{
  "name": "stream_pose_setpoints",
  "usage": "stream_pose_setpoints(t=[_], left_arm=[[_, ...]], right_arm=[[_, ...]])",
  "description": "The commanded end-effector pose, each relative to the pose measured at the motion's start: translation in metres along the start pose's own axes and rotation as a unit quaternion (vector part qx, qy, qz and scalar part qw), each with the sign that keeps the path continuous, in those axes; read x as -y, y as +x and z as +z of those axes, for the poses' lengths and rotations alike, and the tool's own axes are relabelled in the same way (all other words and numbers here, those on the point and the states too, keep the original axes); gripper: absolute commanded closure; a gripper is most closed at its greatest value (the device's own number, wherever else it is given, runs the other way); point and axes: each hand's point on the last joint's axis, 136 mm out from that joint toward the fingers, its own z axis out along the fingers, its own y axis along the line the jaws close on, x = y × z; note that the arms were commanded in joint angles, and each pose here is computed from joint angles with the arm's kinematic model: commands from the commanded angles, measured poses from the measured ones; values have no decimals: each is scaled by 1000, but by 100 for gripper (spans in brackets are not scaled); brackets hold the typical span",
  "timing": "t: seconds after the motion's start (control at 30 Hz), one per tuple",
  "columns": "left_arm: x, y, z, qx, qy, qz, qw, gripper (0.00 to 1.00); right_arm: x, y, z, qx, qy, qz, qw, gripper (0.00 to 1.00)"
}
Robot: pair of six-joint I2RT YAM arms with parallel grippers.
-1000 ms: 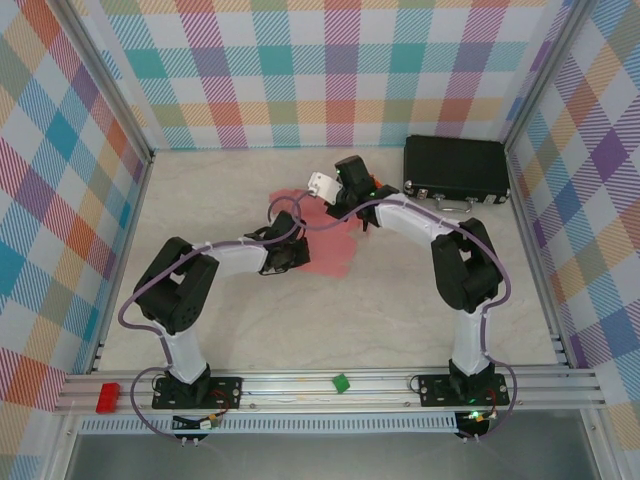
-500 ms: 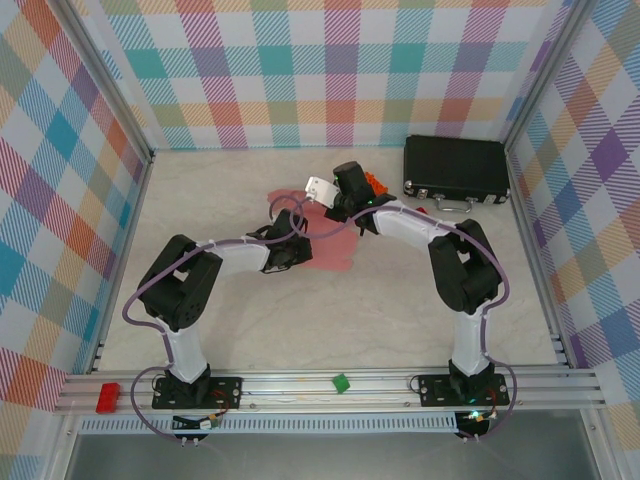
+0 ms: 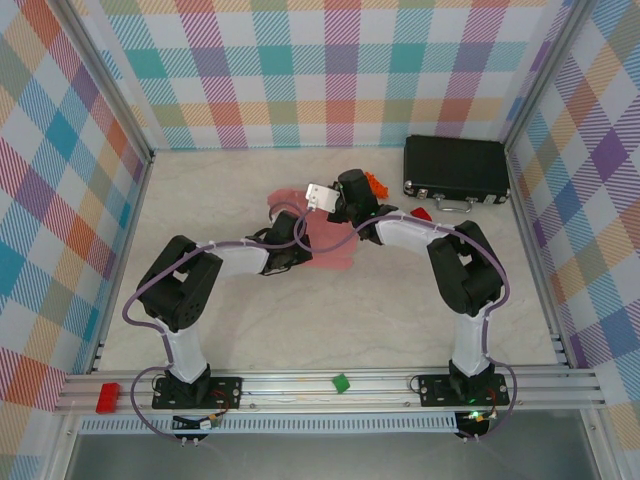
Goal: Fold the paper box
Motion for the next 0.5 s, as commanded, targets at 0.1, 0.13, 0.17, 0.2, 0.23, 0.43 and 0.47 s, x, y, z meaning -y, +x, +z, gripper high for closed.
stream_pose_setpoints(t=[0.1,0.13,0.17,0.2,0.23,0.43,0.47], left_arm=[[-24,35,5,-41,-30,-9,999,100],[-24,35,4,-40,-27,-10,999,100],[-24,34,3,-39,-26,-11,999,100],[-24,35,2,-38,-25,-12,999,100],[-24,35,1,-37,-24,-12,999,100],[-16,28,-11,-26,-7,-9,1000,100],[-15,27,-13,-23,-4,-9,1000,99]], right_arm=[[-19,-1,10,20,-11,-37,999,87],[-22,0,10,22,-12,-43,999,87],[-24,1,11,24,-11,-50,998,87],[-25,1,11,26,-12,-53,998,87],[-25,1,11,27,-9,-56,998,87],[-22,3,15,26,5,-66,997,86],[-21,3,16,26,8,-68,997,86]])
